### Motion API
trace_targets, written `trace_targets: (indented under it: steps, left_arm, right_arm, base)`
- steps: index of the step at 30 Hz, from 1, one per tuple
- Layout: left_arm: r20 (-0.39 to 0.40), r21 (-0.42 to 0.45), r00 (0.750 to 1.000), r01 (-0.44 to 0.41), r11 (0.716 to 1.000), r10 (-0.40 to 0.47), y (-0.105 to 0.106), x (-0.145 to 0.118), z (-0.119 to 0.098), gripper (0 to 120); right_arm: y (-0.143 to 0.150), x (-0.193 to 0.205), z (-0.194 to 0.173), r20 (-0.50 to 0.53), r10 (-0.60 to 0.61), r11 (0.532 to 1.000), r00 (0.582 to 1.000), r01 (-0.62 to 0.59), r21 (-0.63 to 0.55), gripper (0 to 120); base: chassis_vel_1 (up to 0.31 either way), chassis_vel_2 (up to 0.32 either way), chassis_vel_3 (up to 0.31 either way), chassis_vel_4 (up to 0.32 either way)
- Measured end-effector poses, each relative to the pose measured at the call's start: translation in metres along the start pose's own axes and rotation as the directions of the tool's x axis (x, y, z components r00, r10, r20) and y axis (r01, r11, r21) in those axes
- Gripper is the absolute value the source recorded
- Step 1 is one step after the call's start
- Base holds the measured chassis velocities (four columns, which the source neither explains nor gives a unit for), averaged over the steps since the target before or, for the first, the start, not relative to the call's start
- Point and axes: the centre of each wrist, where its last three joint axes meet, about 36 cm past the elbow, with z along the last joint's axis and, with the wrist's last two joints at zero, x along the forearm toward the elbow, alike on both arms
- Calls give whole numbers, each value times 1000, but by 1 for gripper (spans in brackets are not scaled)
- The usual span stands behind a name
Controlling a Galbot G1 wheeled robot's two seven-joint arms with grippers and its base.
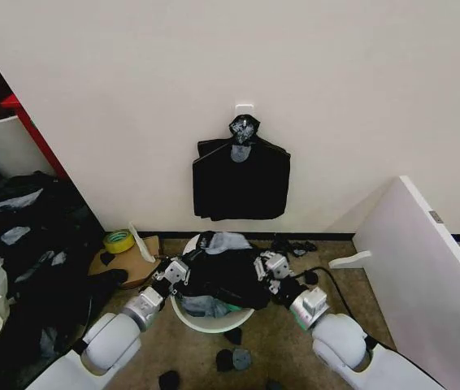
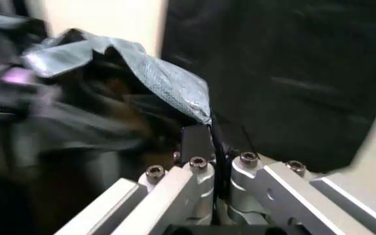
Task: Place the garbage bag over the trash bin.
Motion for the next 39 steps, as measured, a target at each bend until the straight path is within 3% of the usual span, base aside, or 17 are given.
trace_targets:
  steps: [8,19,23,27,33,37,39]
  left_arm:
    - [118,-52,976,-176,983,181,12,3,20,1]
    - [168,17,983,-71,997,68,57,0,24,1]
    - [205,99,977,-76,992,54,80,-1,28,1]
    - [222,146,974,-80,986,46,86,-3,30,1]
    - [223,251,975,-80,965,23,86,-12,32,1]
    - [209,274,978,-64,960,6,81,-20,33,1]
    - [198,274,980,-59,960,4,78,-22,34,1]
  right_arm:
    - [-4,-4,5,-26,44,999,999,-44,-22,0]
    - [-20,-6,41,-23,38,999,999,-38,0,0]
    - [-28,-5,64,11,-11,1000,1000,10,26,0]
    - [-32,-5,75,38,-42,998,998,40,43,0]
    - [-36,-1,103,122,-131,976,984,106,191,0]
    - [-42,-1,114,179,-183,949,967,126,288,18]
    - [-44,0,116,198,-196,943,960,130,305,20]
  base:
    - [0,0,0,0]
    - [0,0,0,0]
    - [0,0,0,0]
    - [0,0,0,0]
    - [0,0,0,0]
    - [0,0,0,0]
    - [0,0,0,0]
